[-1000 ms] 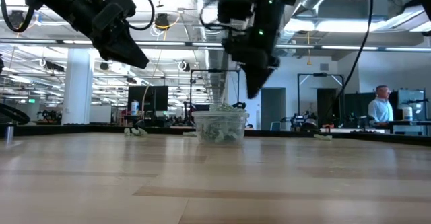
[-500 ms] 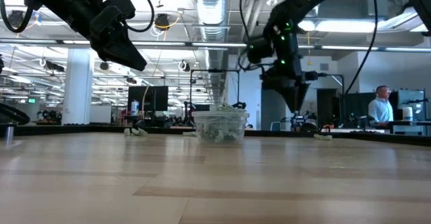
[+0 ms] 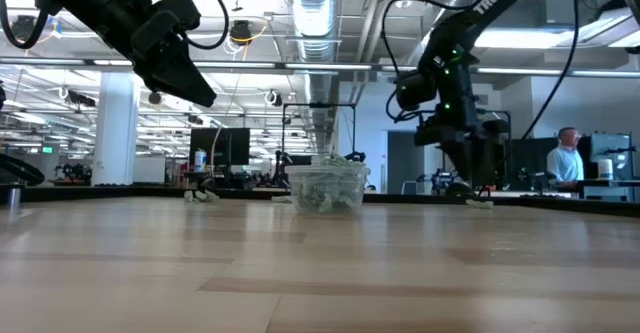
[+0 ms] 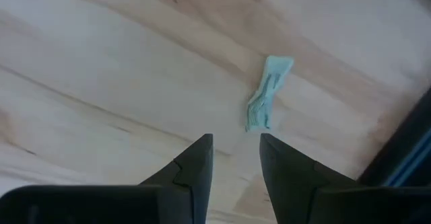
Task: Pick and place Stevia / Truvia into bins
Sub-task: Put the green stevia packet into the transparent container
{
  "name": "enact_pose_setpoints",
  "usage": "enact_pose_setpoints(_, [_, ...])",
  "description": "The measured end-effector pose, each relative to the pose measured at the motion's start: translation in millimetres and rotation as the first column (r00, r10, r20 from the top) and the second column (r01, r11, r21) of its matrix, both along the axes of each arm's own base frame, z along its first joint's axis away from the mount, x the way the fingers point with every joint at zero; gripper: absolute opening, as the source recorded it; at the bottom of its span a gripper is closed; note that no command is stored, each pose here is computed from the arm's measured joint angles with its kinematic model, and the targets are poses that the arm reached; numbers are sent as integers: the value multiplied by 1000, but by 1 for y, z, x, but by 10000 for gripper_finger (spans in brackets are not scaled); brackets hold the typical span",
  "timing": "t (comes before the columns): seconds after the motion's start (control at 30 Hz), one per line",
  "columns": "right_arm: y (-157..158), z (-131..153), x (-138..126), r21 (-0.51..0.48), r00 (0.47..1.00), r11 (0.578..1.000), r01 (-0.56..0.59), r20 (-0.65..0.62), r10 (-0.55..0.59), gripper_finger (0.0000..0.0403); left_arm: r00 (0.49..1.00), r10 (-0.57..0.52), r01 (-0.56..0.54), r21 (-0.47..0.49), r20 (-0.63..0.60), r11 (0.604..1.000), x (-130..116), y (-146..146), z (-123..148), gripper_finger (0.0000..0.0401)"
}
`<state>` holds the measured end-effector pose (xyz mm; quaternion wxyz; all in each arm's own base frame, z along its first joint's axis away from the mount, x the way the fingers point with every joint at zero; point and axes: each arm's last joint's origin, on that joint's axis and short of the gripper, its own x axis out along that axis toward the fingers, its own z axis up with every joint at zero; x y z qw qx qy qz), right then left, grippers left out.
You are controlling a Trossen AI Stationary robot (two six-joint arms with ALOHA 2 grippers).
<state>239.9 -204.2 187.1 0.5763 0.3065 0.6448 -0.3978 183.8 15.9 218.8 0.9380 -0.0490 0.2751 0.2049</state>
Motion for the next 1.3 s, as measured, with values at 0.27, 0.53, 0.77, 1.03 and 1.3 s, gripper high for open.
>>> enact_pose_setpoints(0.27, [7, -4, -26, -14, 993, 996, 85, 80, -83, 116, 1000, 12, -12, -16, -10, 1000, -1, 0, -1, 185])
enact_pose_setpoints(0.53, [6, -10, -39, -55, 973, 980, 193, 141, -184, 116, 1000, 24, -24, -20, -4, 1000, -1, 0, -1, 185])
enact_pose_setpoints(0.77, [4, -27, -42, -59, 969, 974, 220, 131, -211, 116, 1000, 24, -24, -20, -2, 1000, -1, 0, -1, 185])
enact_pose_setpoints(1.03, [4, -28, -43, -64, 967, 971, 230, 130, -220, 116, 1000, 24, -24, -20, -2, 1000, -1, 0, -1, 185])
enact_pose_setpoints(1.3, [9, -28, -43, -42, 966, 969, 243, 103, -238, 116, 1000, 25, -25, -20, -1, 999, -1, 0, -1, 185])
